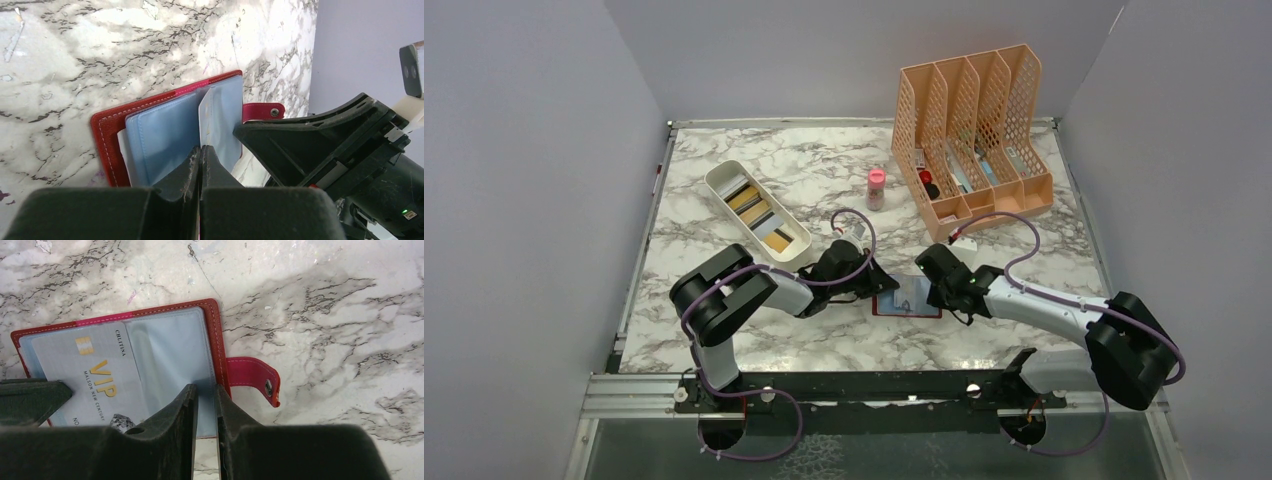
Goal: Put the credit cards into the card holder
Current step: Insert the credit card into the card holder.
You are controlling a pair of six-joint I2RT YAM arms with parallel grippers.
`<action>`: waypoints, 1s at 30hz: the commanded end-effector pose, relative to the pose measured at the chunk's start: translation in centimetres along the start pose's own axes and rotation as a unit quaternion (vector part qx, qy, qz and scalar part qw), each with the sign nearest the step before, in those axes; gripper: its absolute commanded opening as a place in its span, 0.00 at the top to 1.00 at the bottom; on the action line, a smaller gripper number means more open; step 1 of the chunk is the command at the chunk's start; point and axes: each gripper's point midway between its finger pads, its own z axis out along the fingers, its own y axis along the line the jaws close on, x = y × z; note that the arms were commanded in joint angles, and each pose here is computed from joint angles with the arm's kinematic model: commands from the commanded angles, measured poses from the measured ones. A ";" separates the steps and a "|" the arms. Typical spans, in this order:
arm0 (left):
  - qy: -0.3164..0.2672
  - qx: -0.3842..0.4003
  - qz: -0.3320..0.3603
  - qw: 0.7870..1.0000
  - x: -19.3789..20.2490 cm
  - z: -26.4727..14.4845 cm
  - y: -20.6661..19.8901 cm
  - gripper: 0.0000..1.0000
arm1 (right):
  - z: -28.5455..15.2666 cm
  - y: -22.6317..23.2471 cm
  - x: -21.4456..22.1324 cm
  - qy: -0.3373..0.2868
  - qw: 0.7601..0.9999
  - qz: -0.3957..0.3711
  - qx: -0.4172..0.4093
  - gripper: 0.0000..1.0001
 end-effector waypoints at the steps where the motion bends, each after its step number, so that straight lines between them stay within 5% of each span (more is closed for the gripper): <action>1: -0.021 -0.016 -0.003 1.000 -0.4 0.1 1.1 1.00 | 0.5 -2.0 1.4 0.016 0.999 -0.020 0.030 0.78; 30: 0.010 -0.007 0.007 1.000 2.0 -0.1 0.4 1.00 | -0.7 -1.0 -0.2 -0.001 1.000 -0.012 0.014 0.71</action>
